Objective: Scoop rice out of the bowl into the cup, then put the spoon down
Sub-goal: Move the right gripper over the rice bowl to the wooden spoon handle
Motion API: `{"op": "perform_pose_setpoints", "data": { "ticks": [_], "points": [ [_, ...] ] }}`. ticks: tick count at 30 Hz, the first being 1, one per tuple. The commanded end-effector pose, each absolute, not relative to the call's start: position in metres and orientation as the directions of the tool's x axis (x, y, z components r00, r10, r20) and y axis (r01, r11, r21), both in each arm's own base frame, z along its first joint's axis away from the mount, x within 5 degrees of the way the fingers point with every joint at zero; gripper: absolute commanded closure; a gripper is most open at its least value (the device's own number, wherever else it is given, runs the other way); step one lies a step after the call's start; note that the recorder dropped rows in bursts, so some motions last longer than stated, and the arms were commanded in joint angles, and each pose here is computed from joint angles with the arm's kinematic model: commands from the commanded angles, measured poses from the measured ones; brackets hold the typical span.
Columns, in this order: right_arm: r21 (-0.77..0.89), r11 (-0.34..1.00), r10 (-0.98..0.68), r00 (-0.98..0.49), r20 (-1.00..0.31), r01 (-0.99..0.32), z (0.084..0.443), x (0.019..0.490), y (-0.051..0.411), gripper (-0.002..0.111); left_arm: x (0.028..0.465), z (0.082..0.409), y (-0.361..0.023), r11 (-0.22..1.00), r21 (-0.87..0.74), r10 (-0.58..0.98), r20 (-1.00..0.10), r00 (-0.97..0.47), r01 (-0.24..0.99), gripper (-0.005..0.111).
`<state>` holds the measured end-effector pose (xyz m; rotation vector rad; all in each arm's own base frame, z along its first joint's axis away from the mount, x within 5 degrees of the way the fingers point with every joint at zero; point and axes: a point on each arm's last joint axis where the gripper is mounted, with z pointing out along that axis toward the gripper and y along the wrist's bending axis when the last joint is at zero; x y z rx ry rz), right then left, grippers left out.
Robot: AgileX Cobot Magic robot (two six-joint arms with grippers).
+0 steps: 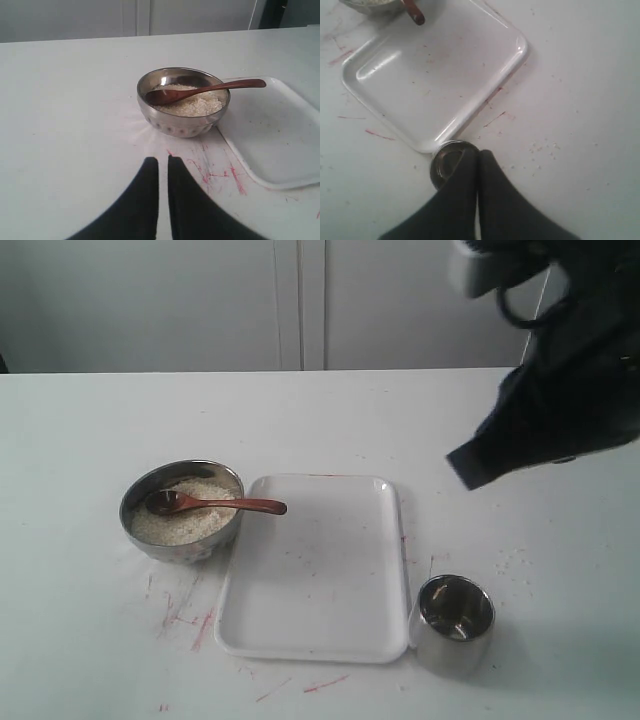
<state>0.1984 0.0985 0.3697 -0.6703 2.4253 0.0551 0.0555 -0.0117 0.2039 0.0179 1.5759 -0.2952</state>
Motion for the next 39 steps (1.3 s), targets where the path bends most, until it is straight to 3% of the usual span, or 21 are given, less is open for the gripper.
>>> {"op": "perform_pose_setpoints", "data": {
  "ticks": [1,5,9,15,18,27,30,37,39],
  "points": [
    [-0.186,0.837,-0.532,-0.687,-0.496,-0.514,0.362,0.22,0.139,0.108,0.055,0.206,-0.012,0.962,-0.188,-0.186,-0.982,-0.026,0.198,0.092],
    [-0.179,0.805,-0.588,-0.723,-0.363,-0.565,0.348,0.239,0.182,0.108,0.055,0.206,-0.012,0.962,-0.188,-0.186,-0.982,-0.026,0.198,0.092],
    [-0.149,0.793,-0.604,-0.732,-0.315,-0.591,0.327,0.268,0.219,0.108,0.055,0.206,-0.012,0.962,-0.188,-0.186,-0.982,-0.026,0.198,0.092],
    [-0.136,0.615,-0.781,-0.576,-0.24,-0.777,0.299,0.293,0.25,0.108,0.055,0.206,-0.012,0.962,-0.188,-0.186,-0.982,-0.026,0.198,0.092],
    [-0.141,0.603,-0.792,-0.571,-0.216,-0.785,0.289,0.297,0.254,0.108,0.055,0.206,-0.012,0.962,-0.188,-0.186,-0.982,-0.026,0.198,0.092],
    [-0.149,0.611,-0.765,-0.53,-0.367,-0.778,0.292,0.307,0.265,0.107,0.055,0.206,-0.012,0.962,-0.188,-0.186,-0.982,-0.026,0.198,0.092],
    [-0.159,0.613,-0.752,-0.51,-0.417,-0.774,0.294,0.31,0.268,0.099,0.055,0.206,-0.012,0.962,-0.188,-0.186,-0.982,-0.026,0.198,0.092],
    [-0.178,0.617,-0.728,-0.47,-0.5,-0.767,0.298,0.316,0.274,0.061,0.055,0.206,-0.012,0.962,-0.188,-0.186,-0.982,-0.026,0.198,0.092],
    [-0.186,0.612,-0.727,-0.455,-0.513,-0.768,0.299,0.317,0.275,0.055,0.055,0.206,-0.012,0.962,-0.188,-0.186,-0.982,-0.026,0.198,0.092]
  ]
}}
